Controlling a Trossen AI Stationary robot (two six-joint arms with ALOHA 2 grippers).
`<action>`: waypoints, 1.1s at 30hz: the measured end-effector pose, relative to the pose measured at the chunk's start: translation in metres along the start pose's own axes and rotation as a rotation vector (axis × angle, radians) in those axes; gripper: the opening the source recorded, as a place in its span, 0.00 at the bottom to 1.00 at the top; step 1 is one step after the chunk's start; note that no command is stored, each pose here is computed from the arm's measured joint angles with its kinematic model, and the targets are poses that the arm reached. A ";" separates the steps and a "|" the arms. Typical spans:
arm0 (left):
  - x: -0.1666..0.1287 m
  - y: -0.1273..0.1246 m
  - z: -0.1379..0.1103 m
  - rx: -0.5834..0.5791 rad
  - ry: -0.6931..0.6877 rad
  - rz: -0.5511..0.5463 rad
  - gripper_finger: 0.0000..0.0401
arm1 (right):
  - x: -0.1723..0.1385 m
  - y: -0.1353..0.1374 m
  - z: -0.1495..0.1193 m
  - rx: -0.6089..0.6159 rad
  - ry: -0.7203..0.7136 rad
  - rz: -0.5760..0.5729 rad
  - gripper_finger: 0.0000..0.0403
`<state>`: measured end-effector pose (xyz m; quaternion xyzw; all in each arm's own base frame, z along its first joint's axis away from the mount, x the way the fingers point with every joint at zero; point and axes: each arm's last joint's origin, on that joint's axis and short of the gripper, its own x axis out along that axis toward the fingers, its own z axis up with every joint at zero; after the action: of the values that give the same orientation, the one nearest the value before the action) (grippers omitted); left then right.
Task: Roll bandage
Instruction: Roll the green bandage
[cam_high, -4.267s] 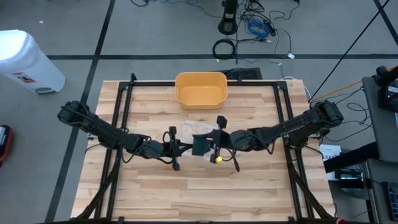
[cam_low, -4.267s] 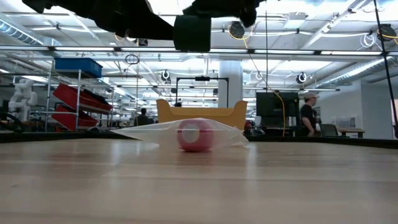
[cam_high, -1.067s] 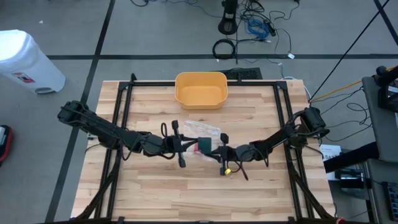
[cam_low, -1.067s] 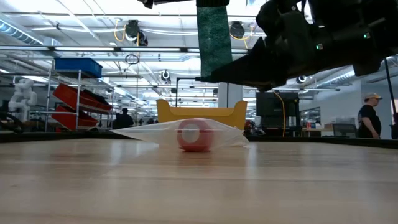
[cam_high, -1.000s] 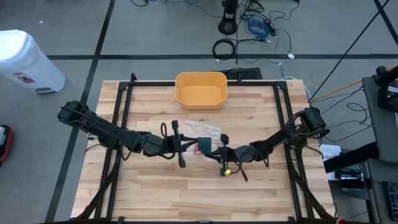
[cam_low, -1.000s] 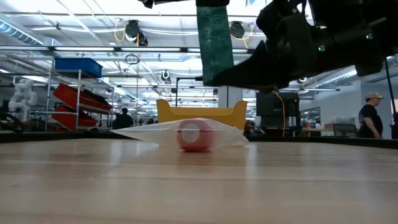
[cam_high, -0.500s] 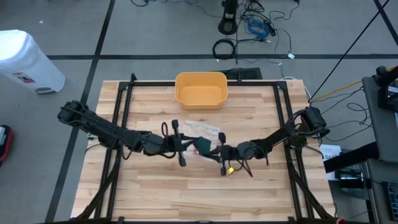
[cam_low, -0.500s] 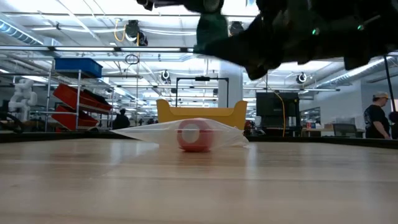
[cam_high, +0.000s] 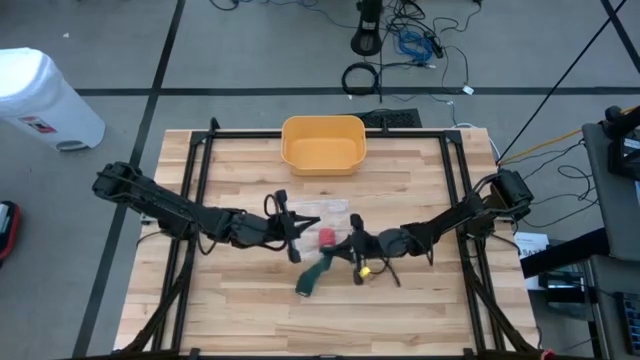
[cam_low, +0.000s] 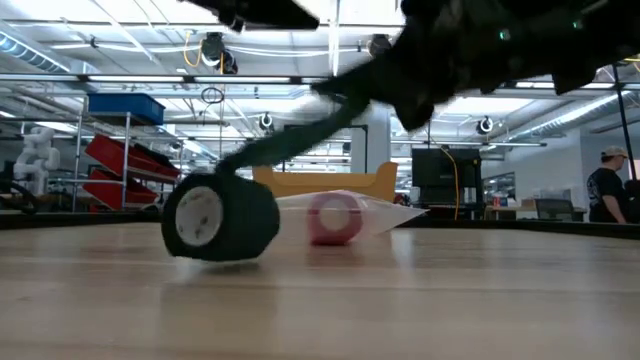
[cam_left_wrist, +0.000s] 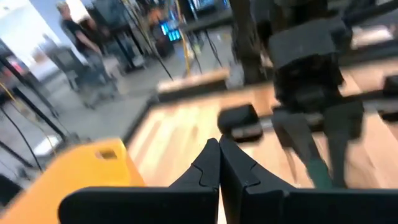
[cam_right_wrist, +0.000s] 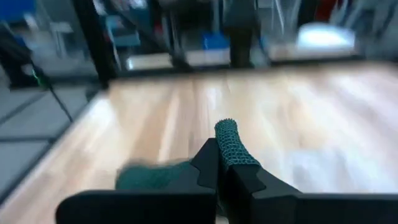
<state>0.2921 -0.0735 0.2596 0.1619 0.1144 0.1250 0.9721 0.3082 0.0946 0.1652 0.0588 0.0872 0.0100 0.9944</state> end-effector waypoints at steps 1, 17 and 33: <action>-0.001 -0.003 -0.005 -0.009 0.032 -0.014 0.00 | 0.000 -0.001 -0.005 0.016 0.051 -0.008 0.00; -0.025 -0.065 -0.047 -0.280 0.227 -0.195 0.00 | -0.013 0.006 -0.015 0.061 0.263 0.031 0.01; -0.015 -0.124 -0.077 -0.359 0.182 -0.233 0.00 | -0.046 0.023 -0.024 0.075 0.526 0.000 0.42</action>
<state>0.2833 -0.1688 0.1486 -0.0401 0.1957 0.0443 0.9788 0.2585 0.1186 0.1526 0.0908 0.3431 0.0219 0.9346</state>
